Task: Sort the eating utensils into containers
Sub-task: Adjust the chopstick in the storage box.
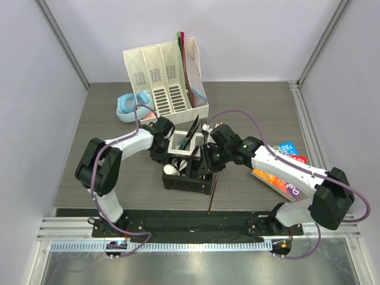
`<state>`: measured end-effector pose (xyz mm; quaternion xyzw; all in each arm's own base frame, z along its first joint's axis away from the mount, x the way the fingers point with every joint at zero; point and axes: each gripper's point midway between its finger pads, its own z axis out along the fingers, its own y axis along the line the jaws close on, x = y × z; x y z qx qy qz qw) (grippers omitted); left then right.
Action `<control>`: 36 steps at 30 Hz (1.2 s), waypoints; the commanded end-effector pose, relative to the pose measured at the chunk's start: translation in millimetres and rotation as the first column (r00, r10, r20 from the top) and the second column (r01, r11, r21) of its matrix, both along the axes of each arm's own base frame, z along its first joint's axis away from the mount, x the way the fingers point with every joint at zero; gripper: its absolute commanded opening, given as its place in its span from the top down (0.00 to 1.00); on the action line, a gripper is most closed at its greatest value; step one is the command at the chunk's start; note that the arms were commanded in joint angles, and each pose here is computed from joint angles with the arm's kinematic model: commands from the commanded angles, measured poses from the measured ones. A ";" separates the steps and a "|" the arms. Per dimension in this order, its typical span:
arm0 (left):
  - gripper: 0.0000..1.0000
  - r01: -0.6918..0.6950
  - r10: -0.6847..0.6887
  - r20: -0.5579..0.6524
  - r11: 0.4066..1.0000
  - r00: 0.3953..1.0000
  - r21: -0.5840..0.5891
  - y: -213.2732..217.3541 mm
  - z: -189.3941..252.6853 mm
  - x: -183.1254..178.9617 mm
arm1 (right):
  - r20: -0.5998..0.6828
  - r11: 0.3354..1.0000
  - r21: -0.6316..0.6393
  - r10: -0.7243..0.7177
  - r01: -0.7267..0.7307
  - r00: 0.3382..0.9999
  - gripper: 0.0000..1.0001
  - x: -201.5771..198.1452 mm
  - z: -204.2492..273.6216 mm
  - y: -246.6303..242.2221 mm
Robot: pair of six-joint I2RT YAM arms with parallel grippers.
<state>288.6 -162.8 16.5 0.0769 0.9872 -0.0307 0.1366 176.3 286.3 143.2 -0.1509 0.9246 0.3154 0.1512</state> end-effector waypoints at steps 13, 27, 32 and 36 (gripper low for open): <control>0.78 -0.007 0.008 0.037 1.000 0.999 -0.016 -5.8 -1.4 16.2 | 0.106 1.000 -0.026 -0.002 0.005 0.994 0.70 32.8 14.1 9.0; 0.78 -0.004 0.005 0.041 1.000 0.999 -0.025 -8.4 -3.2 17.8 | 0.177 0.986 -0.035 -0.153 0.162 0.972 0.63 61.2 71.5 -38.4; 0.78 -0.005 0.006 0.042 1.000 0.999 -0.028 -8.8 -4.6 17.8 | 0.156 0.965 -0.051 -0.245 0.255 0.957 0.54 82.4 74.2 -64.5; 0.78 -0.002 0.003 0.045 1.000 0.999 -0.028 -9.3 -4.2 19.0 | 0.149 0.965 -0.121 -0.215 0.234 0.965 0.54 91.8 66.2 -68.0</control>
